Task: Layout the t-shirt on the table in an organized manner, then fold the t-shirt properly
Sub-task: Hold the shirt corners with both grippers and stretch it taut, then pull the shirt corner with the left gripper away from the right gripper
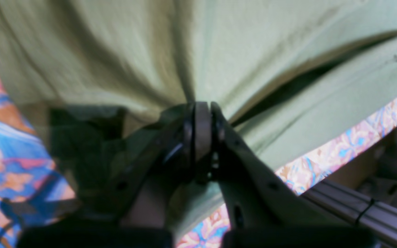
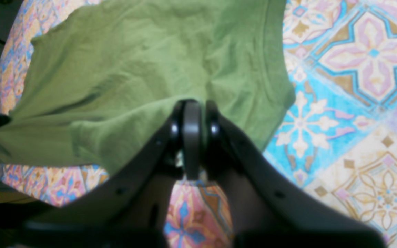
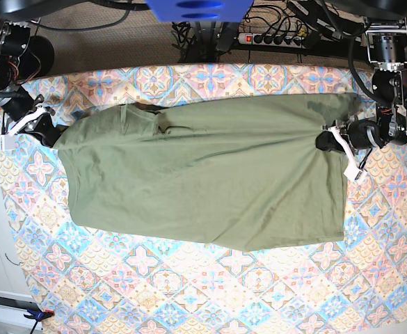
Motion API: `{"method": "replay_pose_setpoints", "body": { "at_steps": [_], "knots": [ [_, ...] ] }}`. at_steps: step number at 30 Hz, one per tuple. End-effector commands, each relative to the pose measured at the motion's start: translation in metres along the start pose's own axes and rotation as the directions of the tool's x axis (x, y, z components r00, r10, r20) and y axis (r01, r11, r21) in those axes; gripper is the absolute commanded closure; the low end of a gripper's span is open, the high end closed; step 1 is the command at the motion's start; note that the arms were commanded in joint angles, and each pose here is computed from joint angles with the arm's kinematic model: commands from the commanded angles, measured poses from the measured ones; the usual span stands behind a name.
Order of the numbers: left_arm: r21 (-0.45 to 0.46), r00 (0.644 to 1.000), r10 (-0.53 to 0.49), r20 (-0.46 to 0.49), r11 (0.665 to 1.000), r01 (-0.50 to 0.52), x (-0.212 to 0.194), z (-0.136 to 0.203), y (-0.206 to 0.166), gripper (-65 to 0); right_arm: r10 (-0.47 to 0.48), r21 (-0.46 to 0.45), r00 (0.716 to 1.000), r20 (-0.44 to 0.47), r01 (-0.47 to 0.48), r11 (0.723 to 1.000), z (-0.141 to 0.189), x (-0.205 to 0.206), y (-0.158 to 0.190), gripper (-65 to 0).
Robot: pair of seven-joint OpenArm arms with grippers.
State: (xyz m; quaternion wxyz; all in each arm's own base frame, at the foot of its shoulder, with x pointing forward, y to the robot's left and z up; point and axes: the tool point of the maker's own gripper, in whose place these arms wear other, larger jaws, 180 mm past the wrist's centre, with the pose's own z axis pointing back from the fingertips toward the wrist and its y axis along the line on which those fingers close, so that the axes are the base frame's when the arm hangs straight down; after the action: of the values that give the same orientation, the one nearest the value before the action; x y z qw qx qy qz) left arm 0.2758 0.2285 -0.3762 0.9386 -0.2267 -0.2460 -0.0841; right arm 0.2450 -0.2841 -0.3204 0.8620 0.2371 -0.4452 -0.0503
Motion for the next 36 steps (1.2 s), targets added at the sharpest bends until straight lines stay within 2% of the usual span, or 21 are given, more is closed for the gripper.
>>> {"method": "replay_pose_setpoints", "body": {
  "at_steps": [1, 4, 8, 10, 12, 15, 21, 27, 28, 33, 36],
  "knots": [
    [0.024, 0.999, -0.036, 0.030, 0.999, 0.035, 0.016, 0.013, 0.006, 0.0, 0.028, 0.012, 0.998, 0.052, -0.029, 1.000, 0.004, 0.019, 0.002, -1.1],
    [0.030, 0.999, -0.040, 0.024, 0.999, 0.039, 0.014, 0.016, 0.009, 0.0, 0.028, 0.012, 0.998, 0.052, -0.029, 1.000, 0.004, 0.019, 0.002, -1.1],
    [0.042, 0.994, -0.111, 0.012, 0.993, 0.111, 0.013, 0.024, 0.004, 0.0, 0.028, 0.011, 0.998, 0.053, -0.029, 1.000, 0.004, 0.019, 0.002, -1.1],
    [0.052, 0.991, -0.122, 0.058, 0.992, 0.119, 0.022, 0.026, 0.004, 0.0, 0.027, 0.010, 0.998, 0.053, -0.027, 1.000, 0.004, 0.019, 0.002, -1.1],
    [0.103, 0.983, -0.158, 0.088, 0.983, 0.149, 0.031, 0.032, 0.014, 0.0, 0.027, 0.010, 0.998, 0.053, -0.027, 1.000, 0.004, 0.019, 0.002, -1.1],
    [0.147, 0.980, -0.182, 0.084, 0.975, 0.169, 0.033, 0.035, 0.022, 0.0, 0.032, 0.014, 0.997, 0.069, -0.033, 0.999, 0.003, 0.025, 0.002, -1.1],
    [0.120, 0.980, -0.174, 0.097, 0.979, 0.162, 0.036, 0.043, 0.020, 0.0, 0.027, 0.013, 0.996, 0.081, -0.028, 1.000, 0.001, 0.030, 0.000, -1.1],
    [0.048, 0.992, -0.113, 0.052, 0.993, 0.111, 0.008, 0.050, 0.016, 0.0, 0.006, 0.005, 0.997, 0.073, -0.007, 1.000, 0.000, 0.025, -0.006, -1.1],
    [0.046, 0.993, -0.108, 0.042, 0.993, 0.106, 0.003, 0.050, 0.016, -0.8, 0.005, 0.005, 0.997, 0.072, -0.006, 1.000, 0.000, 0.025, -0.006, -1.1],
    [0.050, 0.993, -0.094, -0.073, 0.994, 0.097, -0.024, 0.050, 0.020, -16.7, 0.005, 0.005, 0.997, 0.072, -0.006, 1.000, 0.000, 0.025, -0.006, -1.1],
    [0.048, 0.990, -0.090, -0.106, 0.994, 0.096, -0.029, 0.051, 0.020, -19.1, 0.005, 0.006, 0.998, 0.069, -0.006, 1.000, 0.000, 0.024, -0.006, -1.1]
  ]
}}
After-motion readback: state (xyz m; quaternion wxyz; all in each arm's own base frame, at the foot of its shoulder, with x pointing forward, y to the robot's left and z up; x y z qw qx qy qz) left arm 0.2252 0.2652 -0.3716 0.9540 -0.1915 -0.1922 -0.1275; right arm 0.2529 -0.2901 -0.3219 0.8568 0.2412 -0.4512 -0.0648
